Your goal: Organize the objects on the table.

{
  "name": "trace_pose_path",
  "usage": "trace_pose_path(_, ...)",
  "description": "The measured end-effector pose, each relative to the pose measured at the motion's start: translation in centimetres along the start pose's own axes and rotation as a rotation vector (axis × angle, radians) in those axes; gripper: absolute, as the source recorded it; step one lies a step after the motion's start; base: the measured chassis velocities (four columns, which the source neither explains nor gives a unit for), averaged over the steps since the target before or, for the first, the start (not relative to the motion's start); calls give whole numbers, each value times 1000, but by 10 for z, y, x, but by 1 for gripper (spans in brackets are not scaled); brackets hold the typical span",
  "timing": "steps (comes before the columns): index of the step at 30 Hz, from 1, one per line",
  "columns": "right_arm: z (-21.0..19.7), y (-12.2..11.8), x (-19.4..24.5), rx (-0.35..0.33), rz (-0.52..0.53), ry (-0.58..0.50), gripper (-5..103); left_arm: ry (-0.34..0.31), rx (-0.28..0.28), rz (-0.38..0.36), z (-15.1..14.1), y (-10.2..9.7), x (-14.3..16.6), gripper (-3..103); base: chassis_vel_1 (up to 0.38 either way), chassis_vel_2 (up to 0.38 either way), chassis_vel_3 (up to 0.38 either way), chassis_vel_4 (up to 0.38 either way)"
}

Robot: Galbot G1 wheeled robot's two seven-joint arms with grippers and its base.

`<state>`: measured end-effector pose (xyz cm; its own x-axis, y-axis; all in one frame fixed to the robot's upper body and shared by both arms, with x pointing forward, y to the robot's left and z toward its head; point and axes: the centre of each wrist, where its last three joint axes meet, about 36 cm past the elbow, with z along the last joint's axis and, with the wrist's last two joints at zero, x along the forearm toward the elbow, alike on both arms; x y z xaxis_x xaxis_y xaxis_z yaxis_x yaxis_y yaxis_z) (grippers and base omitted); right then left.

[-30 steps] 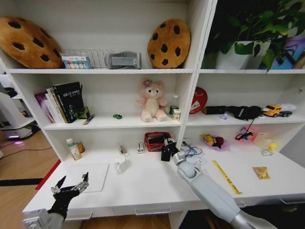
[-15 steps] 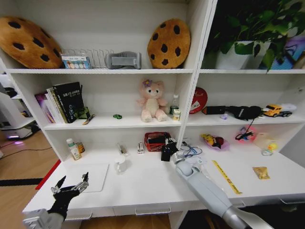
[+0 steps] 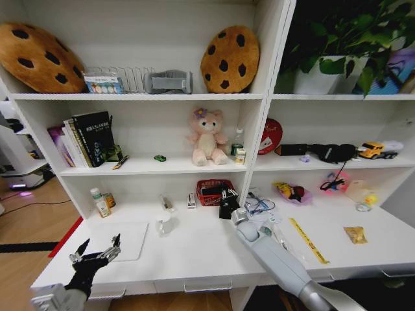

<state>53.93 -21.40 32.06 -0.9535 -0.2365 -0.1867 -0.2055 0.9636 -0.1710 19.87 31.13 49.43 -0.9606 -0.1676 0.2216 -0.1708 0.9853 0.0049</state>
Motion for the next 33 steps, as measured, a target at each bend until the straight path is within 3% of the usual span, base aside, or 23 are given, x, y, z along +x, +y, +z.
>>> trace_pose_path(3, -2, -1, 2, 1, -6, -4, 43, 0, 0, 0, 0, 0, 0, 100, 0, 0, 0, 0)
trace_pose_path(7, -10, -3, 5, -5, -19, -11, 53, 0, 0, 0, 0, 0, 0, 100, 0, 0, 0, 0)
trace_pose_path(10, -34, -5, 27, -54, -63, 35, 70, 0, 0, 0, 0, 0, 0, 100, 0, 0, 0, 0)
trace_pose_path(12, -41, -3, 36, -70, -78, 50, 70, 0, 0, 0, 0, 0, 0, 100, 0, 0, 0, 0)
trace_pose_path(18, -73, 18, 85, -147, -107, 107, 96, 0, 0, 0, 0, 0, 0, 100, 0, 0, 0, 0)
trace_pose_path(23, -100, 14, 115, -172, -62, 132, 100, 0, 0, 0, 0, 0, 0, 100, 0, 0, 0, 0)
trace_pose_path(27, -112, -11, 151, -152, -1, 160, 100, 0, 0, 0, 0, 0, 0, 100, 0, 0, 0, 0)
trace_pose_path(33, -128, -6, 200, -181, 32, 193, 100, 0, 0, 0, 0, 0, 0, 100, 0, 0, 0, 0)
